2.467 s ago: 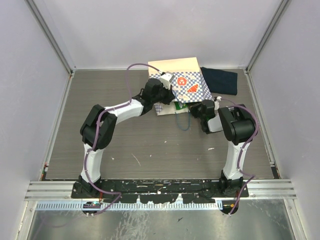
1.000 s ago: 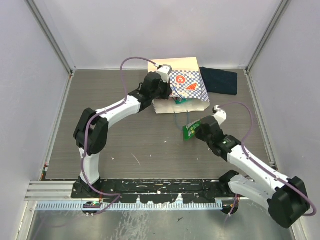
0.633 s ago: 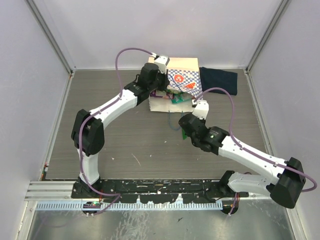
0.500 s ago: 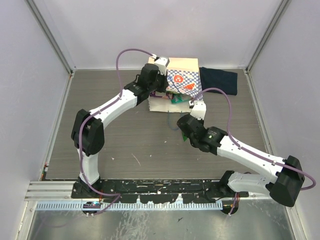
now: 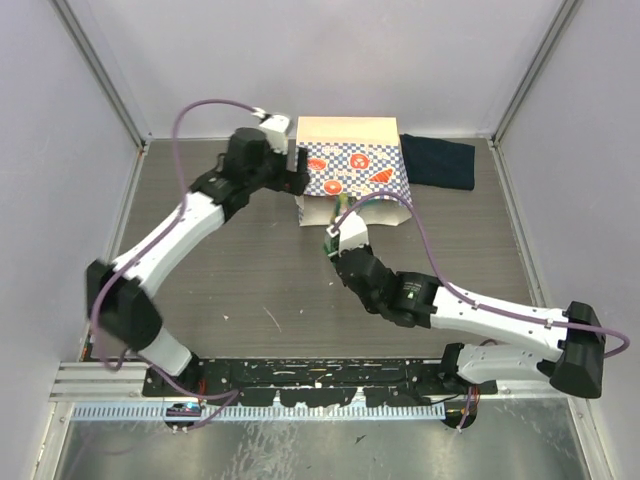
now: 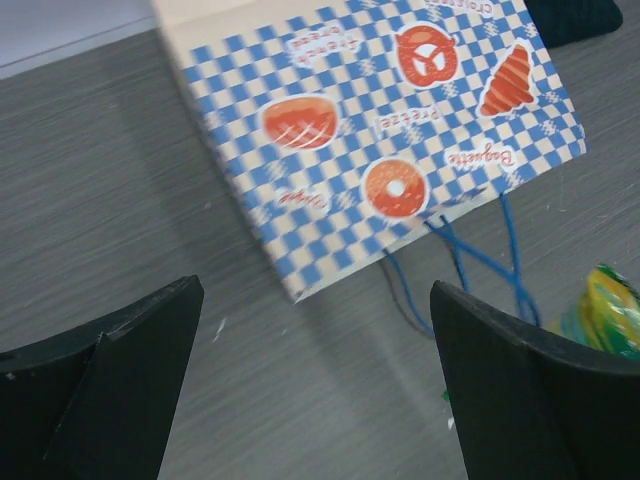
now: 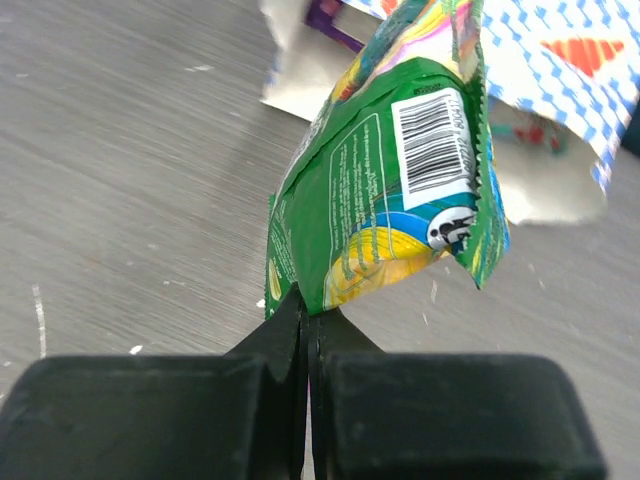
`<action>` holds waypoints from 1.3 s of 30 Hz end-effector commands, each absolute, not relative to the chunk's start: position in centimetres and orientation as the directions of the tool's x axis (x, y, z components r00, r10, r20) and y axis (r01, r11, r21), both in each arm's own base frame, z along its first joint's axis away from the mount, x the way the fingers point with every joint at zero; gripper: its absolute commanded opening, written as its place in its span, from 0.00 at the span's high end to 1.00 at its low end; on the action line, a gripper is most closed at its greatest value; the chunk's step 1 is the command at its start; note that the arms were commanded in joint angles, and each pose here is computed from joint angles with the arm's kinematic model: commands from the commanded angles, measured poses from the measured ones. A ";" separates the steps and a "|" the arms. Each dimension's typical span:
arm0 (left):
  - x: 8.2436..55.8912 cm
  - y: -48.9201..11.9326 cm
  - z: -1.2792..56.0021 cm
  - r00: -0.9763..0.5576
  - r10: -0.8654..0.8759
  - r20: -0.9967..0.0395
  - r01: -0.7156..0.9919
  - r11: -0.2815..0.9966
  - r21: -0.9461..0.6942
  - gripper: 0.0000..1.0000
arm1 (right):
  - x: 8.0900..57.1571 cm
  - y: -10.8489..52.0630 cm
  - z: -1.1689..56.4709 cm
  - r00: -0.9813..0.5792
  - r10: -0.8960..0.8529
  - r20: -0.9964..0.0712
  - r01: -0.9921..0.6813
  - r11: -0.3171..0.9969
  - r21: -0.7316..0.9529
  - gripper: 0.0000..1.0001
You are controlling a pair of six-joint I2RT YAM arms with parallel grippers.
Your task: Take the snacks out of the paper bag
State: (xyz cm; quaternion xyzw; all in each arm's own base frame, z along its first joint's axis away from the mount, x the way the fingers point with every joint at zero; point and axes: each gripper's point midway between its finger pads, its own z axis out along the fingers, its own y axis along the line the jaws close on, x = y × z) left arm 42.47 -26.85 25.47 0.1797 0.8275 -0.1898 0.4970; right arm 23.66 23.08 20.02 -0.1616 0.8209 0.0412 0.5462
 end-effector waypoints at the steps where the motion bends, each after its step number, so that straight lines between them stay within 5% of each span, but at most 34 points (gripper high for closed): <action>1: 38.9 -19.1 32.0 -0.332 0.056 -0.942 0.362 0.929 -0.073 0.02 | 24.5 29.1 26.7 -0.108 -0.219 -0.970 -0.511 0.849 -0.135 0.99; 4: 37.9 -11.7 31.4 -0.395 -0.069 -0.916 0.073 0.992 -0.106 0.01 | 24.0 33.7 26.9 -0.014 -0.316 -0.949 -0.668 0.708 -0.227 0.99; 7: 37.2 -7.3 30.7 -0.408 -0.332 -0.850 -0.087 0.941 -0.326 0.01 | 25.0 37.3 27.2 0.087 -0.395 -0.915 -0.709 0.620 -0.335 0.99; 15: 36.9 -0.7 31.3 -0.300 -0.610 -0.733 -0.272 0.792 -0.547 0.02 | 31.4 44.1 31.3 0.602 -0.496 -0.626 -0.353 0.538 -0.766 0.99; 20: 35.8 0.2 32.0 -0.272 -0.610 -0.744 -0.309 0.788 -0.533 0.02 | 30.5 46.9 24.8 0.754 -0.535 -0.381 -0.213 0.349 -0.913 0.98; 21: 35.5 0.3 31.7 -0.278 -0.612 -0.740 -0.315 0.786 -0.532 0.02 | 29.8 46.4 23.1 0.761 -0.528 -0.376 -0.211 0.346 -0.914 0.88; 25: 35.0 -0.5 29.3 -0.332 -0.631 -0.702 -0.324 0.775 -0.543 0.02 | 26.8 41.6 17.8 0.710 -0.512 -0.484 -0.252 0.457 -0.853 0.26; 27: 35.1 -1.4 27.7 -0.379 -0.636 -0.672 -0.306 0.771 -0.558 0.02 | 25.4 39.2 18.9 0.674 -0.460 -0.578 -0.271 0.574 -0.772 0.03; 31: 35.0 -5.3 24.1 -0.520 -0.606 -0.602 -0.223 0.777 -0.589 0.02 | 23.2 37.0 18.0 0.518 -0.435 -0.737 -0.481 0.564 -0.671 0.00; 34: 33.9 -8.7 20.9 -0.634 -0.472 -0.612 -0.159 0.854 -0.495 0.02 | 21.7 36.9 19.9 0.220 -0.255 -0.942 -0.774 0.542 -0.327 0.00; 36: 32.8 -11.0 19.3 -0.688 -0.365 -0.627 -0.080 0.897 -0.434 0.02 | 22.2 35.4 22.6 -0.025 -0.089 -0.996 -0.796 0.604 -0.034 0.00; 39: 30.5 -13.3 17.1 -0.736 -0.192 -0.649 0.039 0.945 -0.324 0.02 | 23.2 33.0 23.6 -0.180 -0.067 -0.981 -0.725 0.683 0.086 0.00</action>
